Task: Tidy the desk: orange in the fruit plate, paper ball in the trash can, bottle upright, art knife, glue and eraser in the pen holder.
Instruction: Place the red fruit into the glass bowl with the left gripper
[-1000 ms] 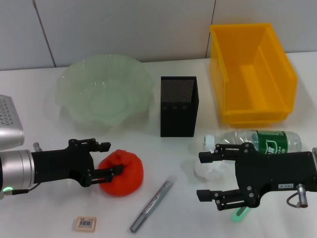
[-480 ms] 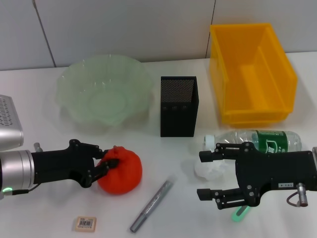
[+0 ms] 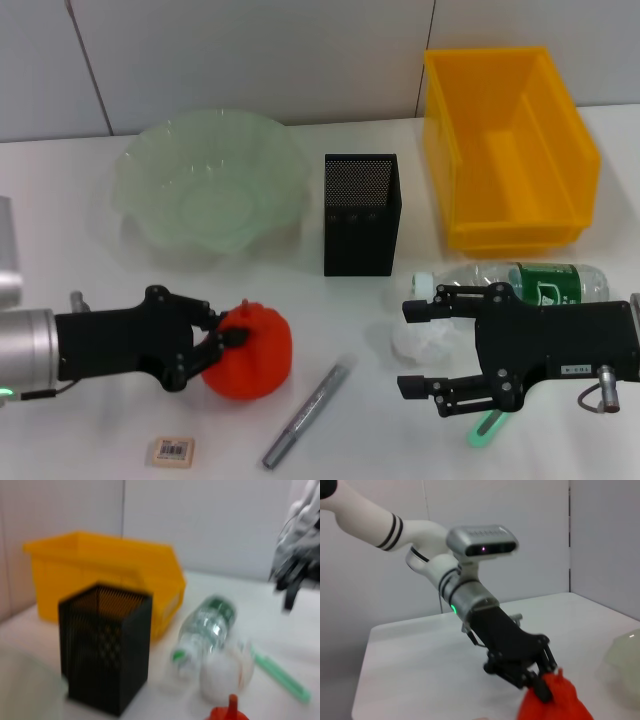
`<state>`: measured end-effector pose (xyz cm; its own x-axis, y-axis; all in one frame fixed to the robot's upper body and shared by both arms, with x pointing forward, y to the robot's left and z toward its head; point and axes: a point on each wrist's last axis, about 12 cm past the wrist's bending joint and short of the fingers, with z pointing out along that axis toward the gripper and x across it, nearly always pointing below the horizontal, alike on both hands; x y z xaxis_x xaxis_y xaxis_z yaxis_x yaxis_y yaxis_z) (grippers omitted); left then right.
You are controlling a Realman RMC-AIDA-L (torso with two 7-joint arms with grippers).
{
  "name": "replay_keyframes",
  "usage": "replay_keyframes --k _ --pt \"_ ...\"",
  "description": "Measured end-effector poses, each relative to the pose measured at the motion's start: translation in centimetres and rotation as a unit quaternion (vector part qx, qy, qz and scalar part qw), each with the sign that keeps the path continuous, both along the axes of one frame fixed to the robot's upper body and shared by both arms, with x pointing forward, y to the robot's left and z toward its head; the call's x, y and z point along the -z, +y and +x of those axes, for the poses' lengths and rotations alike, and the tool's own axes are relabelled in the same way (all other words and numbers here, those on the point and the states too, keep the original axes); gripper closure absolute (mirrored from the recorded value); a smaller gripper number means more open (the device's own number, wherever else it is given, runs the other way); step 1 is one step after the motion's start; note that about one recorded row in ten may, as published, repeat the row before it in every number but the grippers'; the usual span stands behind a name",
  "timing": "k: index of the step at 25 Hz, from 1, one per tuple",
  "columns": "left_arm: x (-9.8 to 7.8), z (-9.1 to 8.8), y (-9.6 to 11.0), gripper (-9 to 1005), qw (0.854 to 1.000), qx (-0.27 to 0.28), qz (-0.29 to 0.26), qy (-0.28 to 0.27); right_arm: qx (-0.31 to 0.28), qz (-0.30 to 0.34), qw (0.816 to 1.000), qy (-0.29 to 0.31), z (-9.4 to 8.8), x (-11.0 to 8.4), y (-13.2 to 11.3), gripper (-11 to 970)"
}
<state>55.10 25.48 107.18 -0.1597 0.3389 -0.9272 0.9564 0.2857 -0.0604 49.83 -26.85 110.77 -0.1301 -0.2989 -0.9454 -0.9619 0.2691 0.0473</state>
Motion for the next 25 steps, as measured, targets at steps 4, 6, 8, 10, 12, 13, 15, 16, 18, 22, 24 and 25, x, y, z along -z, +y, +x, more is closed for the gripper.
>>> replay_keyframes --k 4,6,8,10,12,13,15,16,18,22,24,25 --pt "-1.5 0.1 0.9 862 0.999 -0.011 -0.032 -0.027 0.005 -0.002 1.0 -0.002 0.0 0.1 -0.1 167" --pt "-2.5 0.3 1.7 862 0.997 -0.032 -0.056 -0.053 0.006 -0.001 1.0 0.0 0.0 0.2 -0.1 167" --pt "-3.8 1.0 2.9 861 0.987 -0.089 -0.098 -0.094 0.007 -0.001 1.0 0.002 -0.1 0.3 -0.1 167" --pt "-4.3 1.7 3.3 861 0.979 -0.128 -0.114 -0.112 0.008 0.0 1.0 0.004 -0.1 0.4 -0.1 167" --pt "-4.4 2.4 3.5 861 0.973 -0.159 -0.12 -0.118 0.008 0.001 1.0 0.006 -0.1 0.5 -0.1 167" --pt "-4.4 2.7 3.5 861 0.97 -0.172 -0.123 -0.119 0.008 0.001 1.0 0.007 -0.2 0.5 -0.1 167" --pt "-4.1 3.6 3.2 861 0.963 -0.205 -0.131 -0.114 0.009 0.002 1.0 0.009 -0.2 0.6 -0.1 167" --pt "-3.9 4.0 2.8 860 0.96 -0.217 -0.137 -0.109 0.009 0.002 1.0 0.009 -0.2 0.7 -0.1 167" --pt "-3.8 4.7 2.1 860 0.958 -0.227 -0.139 -0.106 0.009 0.002 1.0 0.011 -0.2 0.7 -0.1 167" --pt "-3.3 6.0 0.4 860 0.958 -0.24 -0.122 -0.102 0.009 0.002 1.0 0.011 -0.3 0.8 -0.1 167" --pt "-3.2 6.2 0.2 859 0.958 -0.244 -0.118 -0.098 0.009 0.002 1.0 0.011 -0.3 0.8 -0.1 167" --pt "-3.1 6.4 0.1 859 0.957 -0.248 -0.115 -0.096 0.009 0.002 1.0 0.011 -0.3 0.8 -0.1 167"
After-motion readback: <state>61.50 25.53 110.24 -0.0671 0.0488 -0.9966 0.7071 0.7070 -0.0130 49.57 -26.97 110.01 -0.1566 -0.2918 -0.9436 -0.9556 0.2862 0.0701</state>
